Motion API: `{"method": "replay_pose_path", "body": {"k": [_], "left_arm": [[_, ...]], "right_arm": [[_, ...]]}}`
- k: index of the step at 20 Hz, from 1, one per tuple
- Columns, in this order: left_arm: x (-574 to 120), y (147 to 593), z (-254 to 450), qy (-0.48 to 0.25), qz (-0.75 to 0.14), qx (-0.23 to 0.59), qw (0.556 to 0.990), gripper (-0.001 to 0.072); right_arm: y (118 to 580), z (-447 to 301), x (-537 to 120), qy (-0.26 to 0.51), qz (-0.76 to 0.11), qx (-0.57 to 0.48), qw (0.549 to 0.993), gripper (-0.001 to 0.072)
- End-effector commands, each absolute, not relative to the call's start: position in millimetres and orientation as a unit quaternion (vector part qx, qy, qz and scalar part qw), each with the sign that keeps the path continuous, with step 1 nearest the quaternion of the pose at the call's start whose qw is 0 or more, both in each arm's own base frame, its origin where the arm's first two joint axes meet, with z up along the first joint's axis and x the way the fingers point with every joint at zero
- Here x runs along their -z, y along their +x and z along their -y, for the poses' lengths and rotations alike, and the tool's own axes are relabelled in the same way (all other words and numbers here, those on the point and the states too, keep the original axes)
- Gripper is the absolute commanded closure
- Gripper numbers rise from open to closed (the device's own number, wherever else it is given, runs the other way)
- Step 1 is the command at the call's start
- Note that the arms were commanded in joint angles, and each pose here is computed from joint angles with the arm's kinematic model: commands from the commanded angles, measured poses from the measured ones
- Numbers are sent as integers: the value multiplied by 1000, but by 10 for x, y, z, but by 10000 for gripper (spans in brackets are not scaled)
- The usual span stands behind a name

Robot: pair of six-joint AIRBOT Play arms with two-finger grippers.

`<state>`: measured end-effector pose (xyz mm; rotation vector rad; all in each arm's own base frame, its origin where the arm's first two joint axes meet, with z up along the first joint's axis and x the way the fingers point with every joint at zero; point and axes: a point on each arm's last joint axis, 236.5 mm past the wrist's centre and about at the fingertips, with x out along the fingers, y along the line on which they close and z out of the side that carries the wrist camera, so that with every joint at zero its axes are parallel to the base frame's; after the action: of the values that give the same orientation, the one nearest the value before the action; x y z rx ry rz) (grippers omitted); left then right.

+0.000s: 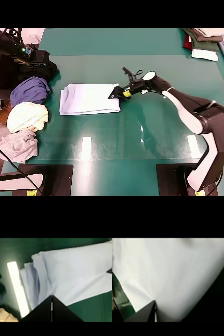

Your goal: Fold the shirts.

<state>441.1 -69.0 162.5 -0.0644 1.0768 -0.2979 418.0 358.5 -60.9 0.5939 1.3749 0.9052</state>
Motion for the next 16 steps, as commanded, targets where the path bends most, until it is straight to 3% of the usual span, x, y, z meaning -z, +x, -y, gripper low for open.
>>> {"method": "replay_pose_path", "body": {"k": [1, 4, 7, 12, 16], "left_arm": [[-1621, 4397, 691, -30, -513, 142, 846, 685], [-1609, 4373, 690, -29, -518, 143, 843, 685], [-1602, 4359, 691, -22, -519, 148, 841, 685], [-1616, 4387, 692, -22, -514, 147, 845, 685], [-1618, 4392, 692, -23, -513, 146, 846, 685]], "right_arm": [[4156, -3929, 551, 239, -583, -435, 644, 697], [4235, -3903, 398, 224, -561, -447, 660, 698], [4453, -3387, 224, 211, -553, -395, 703, 699], [4638, -1692, -38, 232, -516, -250, 785, 699], [4534, -43, -244, 308, -456, -98, 829, 699]]}}
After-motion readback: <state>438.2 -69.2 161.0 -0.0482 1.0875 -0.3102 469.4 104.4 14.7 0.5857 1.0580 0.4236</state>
